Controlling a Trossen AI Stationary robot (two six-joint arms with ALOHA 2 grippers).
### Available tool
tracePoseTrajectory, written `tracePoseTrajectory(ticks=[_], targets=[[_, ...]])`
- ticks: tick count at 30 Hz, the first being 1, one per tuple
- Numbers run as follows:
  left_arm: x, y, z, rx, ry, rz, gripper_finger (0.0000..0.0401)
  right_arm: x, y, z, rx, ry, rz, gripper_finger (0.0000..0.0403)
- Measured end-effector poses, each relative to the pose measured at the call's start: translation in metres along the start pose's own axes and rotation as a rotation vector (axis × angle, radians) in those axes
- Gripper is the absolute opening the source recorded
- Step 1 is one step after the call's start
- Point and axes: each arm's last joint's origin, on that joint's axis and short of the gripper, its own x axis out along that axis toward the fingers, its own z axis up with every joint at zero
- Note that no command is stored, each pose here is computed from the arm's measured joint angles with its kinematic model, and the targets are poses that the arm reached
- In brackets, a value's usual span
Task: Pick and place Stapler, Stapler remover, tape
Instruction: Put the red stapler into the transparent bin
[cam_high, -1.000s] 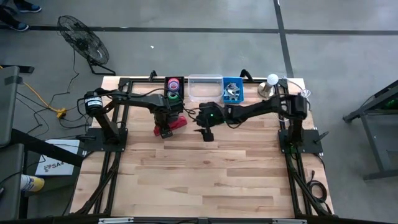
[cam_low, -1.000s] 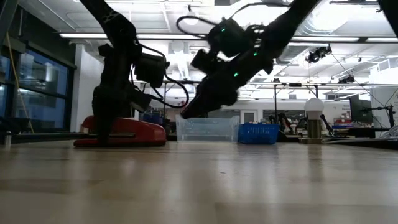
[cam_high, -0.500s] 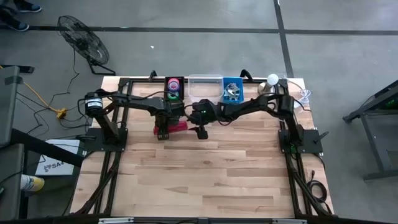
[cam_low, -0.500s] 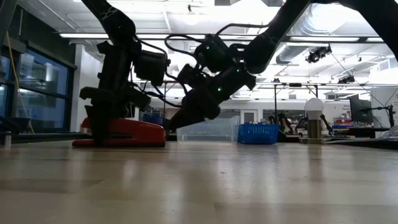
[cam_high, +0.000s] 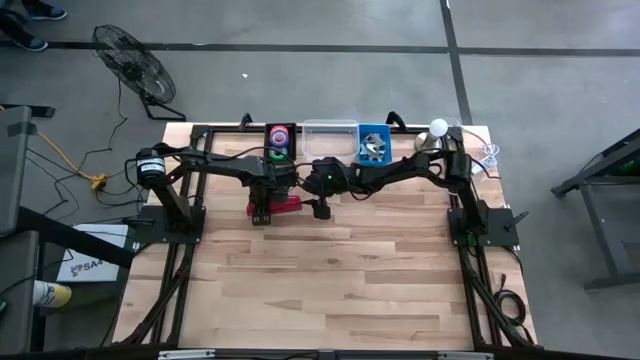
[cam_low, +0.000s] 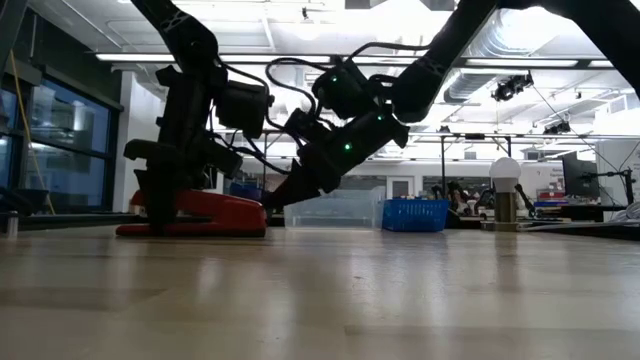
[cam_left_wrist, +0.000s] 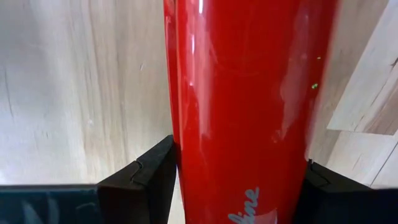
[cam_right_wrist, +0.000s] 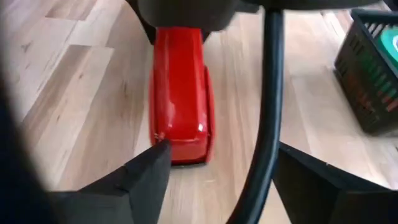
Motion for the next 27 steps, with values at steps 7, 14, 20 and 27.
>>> tracePoseTrajectory(ticks=[7, 14, 20, 27], targets=[[0.0, 0.0, 0.0, 0.019, 0.0, 0.005, 0.0191, 0.008, 0.008, -0.008, 0.004, 0.027, 0.016, 0.0298], [0.0, 0.0, 0.0, 0.036, 0.001, 0.007, 0.0191, 0.022, 0.024, -0.012, -0.013, -0.026, 0.053, 0.0307], [0.0, 0.0, 0.0, 0.047, 0.001, 0.008, 0.0191, 0.024, 0.025, -0.011, -0.02, -0.067, 0.038, 0.0307], [0.0, 0.0, 0.0, 0.082, 0.002, 0.01, 0.0191, 0.035, 0.028, -0.024, -0.021, -0.061, 0.141, 0.0307]])
